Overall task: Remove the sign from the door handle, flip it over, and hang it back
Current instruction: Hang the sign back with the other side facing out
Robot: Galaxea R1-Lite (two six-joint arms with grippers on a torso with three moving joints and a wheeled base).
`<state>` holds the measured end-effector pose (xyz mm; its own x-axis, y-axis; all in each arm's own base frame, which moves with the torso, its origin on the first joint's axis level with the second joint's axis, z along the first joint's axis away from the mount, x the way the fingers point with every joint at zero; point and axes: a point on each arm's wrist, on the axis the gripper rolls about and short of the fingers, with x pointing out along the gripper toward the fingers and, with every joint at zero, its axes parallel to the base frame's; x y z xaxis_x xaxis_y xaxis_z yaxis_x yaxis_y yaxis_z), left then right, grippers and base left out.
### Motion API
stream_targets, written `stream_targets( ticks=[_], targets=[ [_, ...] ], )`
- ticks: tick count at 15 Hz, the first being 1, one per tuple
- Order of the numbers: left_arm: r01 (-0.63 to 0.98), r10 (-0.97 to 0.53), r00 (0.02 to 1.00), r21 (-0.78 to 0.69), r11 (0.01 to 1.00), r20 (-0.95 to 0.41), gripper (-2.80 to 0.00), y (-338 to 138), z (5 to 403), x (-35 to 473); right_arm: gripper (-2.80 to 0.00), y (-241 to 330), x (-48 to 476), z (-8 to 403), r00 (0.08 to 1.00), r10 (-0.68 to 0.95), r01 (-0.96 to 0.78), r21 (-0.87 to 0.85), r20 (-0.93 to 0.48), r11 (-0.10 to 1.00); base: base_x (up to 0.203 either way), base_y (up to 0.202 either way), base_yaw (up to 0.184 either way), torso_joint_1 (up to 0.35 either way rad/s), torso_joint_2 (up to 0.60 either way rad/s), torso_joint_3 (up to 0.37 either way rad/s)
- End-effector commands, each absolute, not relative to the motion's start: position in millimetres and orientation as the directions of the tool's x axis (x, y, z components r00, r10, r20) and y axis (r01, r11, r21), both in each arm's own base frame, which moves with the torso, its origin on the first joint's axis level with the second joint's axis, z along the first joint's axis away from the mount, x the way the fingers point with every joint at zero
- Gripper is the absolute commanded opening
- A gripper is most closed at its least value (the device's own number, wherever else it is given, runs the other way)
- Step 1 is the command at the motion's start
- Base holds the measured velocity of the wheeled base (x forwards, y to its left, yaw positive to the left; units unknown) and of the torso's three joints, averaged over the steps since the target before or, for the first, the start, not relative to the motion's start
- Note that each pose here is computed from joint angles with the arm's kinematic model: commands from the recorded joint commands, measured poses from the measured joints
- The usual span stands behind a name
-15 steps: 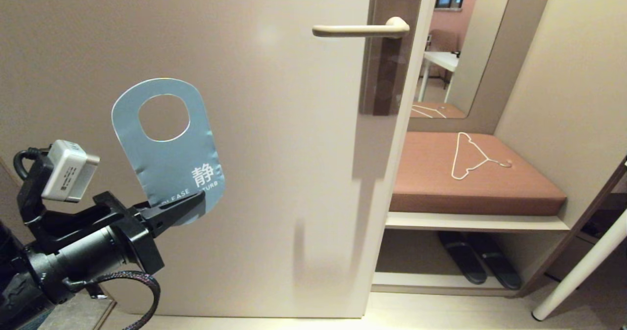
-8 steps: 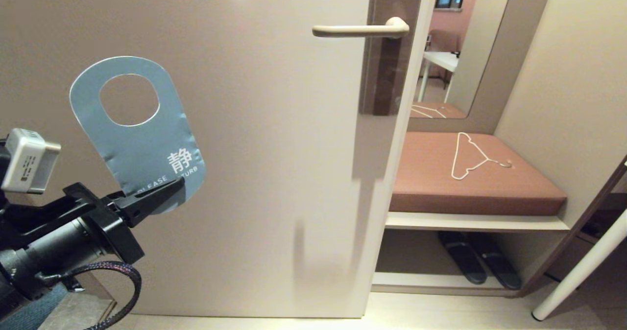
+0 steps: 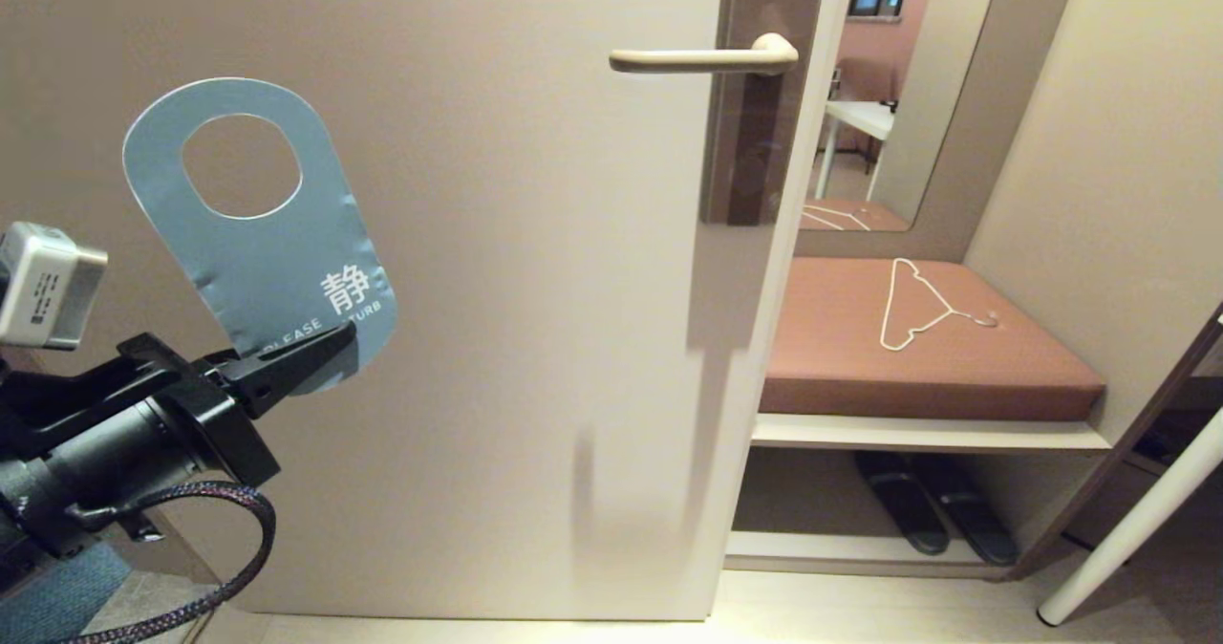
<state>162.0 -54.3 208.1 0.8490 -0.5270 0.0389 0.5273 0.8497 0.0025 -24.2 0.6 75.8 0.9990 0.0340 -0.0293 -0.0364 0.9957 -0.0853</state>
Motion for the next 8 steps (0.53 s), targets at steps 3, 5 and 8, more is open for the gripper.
stream_targets(
  ticks=[3, 5, 8],
  targets=[
    [0.525, -0.526, 0.849, 0.026, 0.850, 0.047, -2.80, -60, 216, 180, -2.80, 1, -24, 76, 0.999, 0.032, -0.034, -0.064, -0.029, 0.997, 0.000, 0.000, 0.000, 0.000, 0.00, 0.000],
    [0.525, -0.527, 0.850, 0.069, 0.848, 0.016, -2.80, -62, 210, 189, -2.80, 1, -24, 76, 0.999, 0.032, -0.034, -0.064, -0.030, 0.997, 0.000, 0.000, 0.000, 0.000, 0.00, 0.000],
    [0.529, -0.532, 0.847, 0.124, 0.840, -0.008, -2.80, -70, 209, 211, -2.80, 1, -24, 76, 0.999, 0.032, -0.034, -0.064, -0.029, 0.997, 0.000, 0.000, 0.000, 0.000, 0.00, 0.000]
  ],
)
